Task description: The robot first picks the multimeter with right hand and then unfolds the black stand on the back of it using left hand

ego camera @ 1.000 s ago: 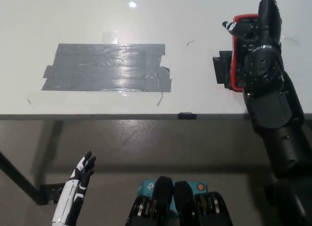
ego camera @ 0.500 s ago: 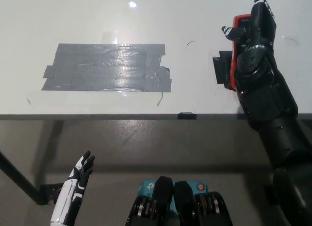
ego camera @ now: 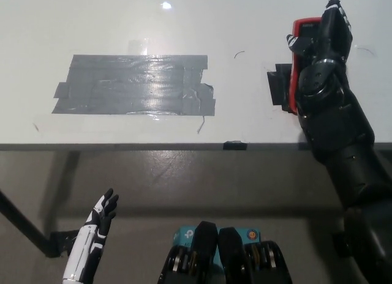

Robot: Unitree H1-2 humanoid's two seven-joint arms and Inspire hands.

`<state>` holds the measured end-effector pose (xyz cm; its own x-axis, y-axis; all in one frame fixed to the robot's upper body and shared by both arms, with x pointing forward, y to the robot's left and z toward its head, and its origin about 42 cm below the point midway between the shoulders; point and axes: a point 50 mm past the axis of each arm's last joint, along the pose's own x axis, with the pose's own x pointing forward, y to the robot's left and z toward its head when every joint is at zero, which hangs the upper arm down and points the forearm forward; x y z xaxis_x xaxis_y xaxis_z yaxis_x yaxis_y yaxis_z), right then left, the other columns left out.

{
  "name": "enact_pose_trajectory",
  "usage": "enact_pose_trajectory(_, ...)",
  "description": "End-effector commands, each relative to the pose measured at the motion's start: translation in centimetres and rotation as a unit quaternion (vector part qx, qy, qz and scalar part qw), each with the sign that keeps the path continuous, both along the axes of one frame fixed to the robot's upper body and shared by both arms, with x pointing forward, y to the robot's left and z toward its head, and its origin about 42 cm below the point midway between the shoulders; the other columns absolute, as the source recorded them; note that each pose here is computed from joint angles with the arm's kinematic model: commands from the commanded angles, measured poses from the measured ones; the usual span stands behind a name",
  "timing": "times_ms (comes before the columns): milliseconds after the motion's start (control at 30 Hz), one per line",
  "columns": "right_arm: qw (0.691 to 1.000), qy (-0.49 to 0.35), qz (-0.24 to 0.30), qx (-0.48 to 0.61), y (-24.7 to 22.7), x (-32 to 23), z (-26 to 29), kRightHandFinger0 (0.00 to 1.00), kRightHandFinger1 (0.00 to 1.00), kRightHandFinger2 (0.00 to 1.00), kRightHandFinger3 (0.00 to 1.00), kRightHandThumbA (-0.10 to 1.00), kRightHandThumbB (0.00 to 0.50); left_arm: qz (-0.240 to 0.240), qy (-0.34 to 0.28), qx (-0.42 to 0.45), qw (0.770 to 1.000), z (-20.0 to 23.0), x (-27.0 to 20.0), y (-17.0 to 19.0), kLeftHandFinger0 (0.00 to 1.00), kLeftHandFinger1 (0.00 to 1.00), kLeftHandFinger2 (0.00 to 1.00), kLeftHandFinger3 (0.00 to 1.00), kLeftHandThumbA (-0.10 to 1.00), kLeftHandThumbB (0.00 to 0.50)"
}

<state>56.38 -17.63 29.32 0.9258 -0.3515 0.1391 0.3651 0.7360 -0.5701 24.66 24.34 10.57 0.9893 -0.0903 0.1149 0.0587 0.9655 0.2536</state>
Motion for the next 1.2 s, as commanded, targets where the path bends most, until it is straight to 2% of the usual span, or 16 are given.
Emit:
enact_pose_trajectory(0, 0.998, -0.054, -0.008, 0.016, 0.1, 0.9, 4.6, 1.00, 1.00, 1.00, 1.00, 0.81, 0.500, -0.009, -0.029, 0.003, 1.000, 1.1, 0.0, 0.3, 1.00, 1.00, 1.00, 1.00, 1.00, 0.163)
enact_pose_trajectory(367, 0.998, -0.035, -0.002, 0.051, 0.5, 1.3, 3.8, 1.00, 1.00, 1.00, 1.00, 0.80, 0.500, -0.007, -0.033, 0.006, 0.999, 1.2, 0.2, 0.2, 1.00, 1.00, 1.00, 1.00, 1.00, 0.156)
enact_pose_trajectory(567, 0.998, -0.012, 0.001, 0.065, 0.4, 1.5, 2.4, 1.00, 1.00, 1.00, 1.00, 0.85, 0.500, -0.008, -0.036, 0.007, 0.999, 1.3, 0.3, 0.3, 1.00, 1.00, 1.00, 1.00, 1.00, 0.149)
enact_pose_trajectory(733, 0.996, -0.003, -0.004, 0.084, 0.3, 1.6, 1.7, 1.00, 1.00, 1.00, 1.00, 0.82, 0.500, -0.010, -0.039, 0.007, 0.999, 1.3, 0.3, 0.3, 1.00, 1.00, 1.00, 1.00, 1.00, 0.140)
enact_pose_trajectory(967, 0.995, 0.000, -0.009, 0.098, 0.3, 1.5, 1.1, 1.00, 1.00, 1.00, 1.00, 0.79, 0.500, -0.008, -0.037, 0.005, 0.999, 1.2, 0.3, 0.2, 1.00, 1.00, 1.00, 1.00, 1.00, 0.152)
enact_pose_trajectory(1000, 0.994, -0.011, -0.016, 0.108, 0.3, 1.5, 1.1, 1.00, 1.00, 1.00, 1.00, 0.68, 0.499, -0.008, -0.040, 0.007, 0.999, 1.4, 0.5, 0.3, 1.00, 1.00, 1.00, 1.00, 1.00, 0.151)
enact_pose_trajectory(1033, 0.992, -0.024, -0.024, 0.121, 0.3, 1.5, 1.3, 1.00, 1.00, 1.00, 1.00, 0.64, 0.496, -0.008, -0.043, 0.008, 0.999, 1.5, 0.8, 0.3, 1.00, 1.00, 1.00, 1.00, 1.00, 0.151)
enact_pose_trajectory(1067, 0.992, -0.028, -0.036, 0.121, 0.2, 1.5, 1.2, 1.00, 1.00, 1.00, 1.00, 0.55, 0.452, -0.008, -0.043, 0.007, 0.999, 1.5, 0.8, 0.3, 1.00, 1.00, 1.00, 1.00, 1.00, 0.144)
enact_pose_trajectory(1100, 0.993, -0.016, -0.054, 0.104, 0.1, 1.5, 1.1, 0.72, 0.87, 1.00, 1.00, 0.41, 0.399, -0.007, -0.045, 0.008, 0.999, 1.6, 0.8, 0.3, 1.00, 1.00, 1.00, 1.00, 1.00, 0.139)
enact_pose_trajectory(1133, 0.992, -0.015, -0.062, 0.107, -0.1, 1.4, 0.9, 0.58, 0.68, 0.81, 1.00, 0.29, 0.336, -0.008, -0.046, 0.009, 0.999, 1.6, 0.8, 0.3, 1.00, 1.00, 1.00, 1.00, 1.00, 0.135)
enact_pose_trajectory(1167, 0.991, -0.018, -0.066, 0.116, -0.2, 1.4, 0.8, 0.43, 0.48, 0.54, 0.81, 0.07, 0.295, -0.008, -0.047, 0.010, 0.999, 1.6, 0.8, 0.3, 1.00, 1.00, 1.00, 1.00, 1.00, 0.135)
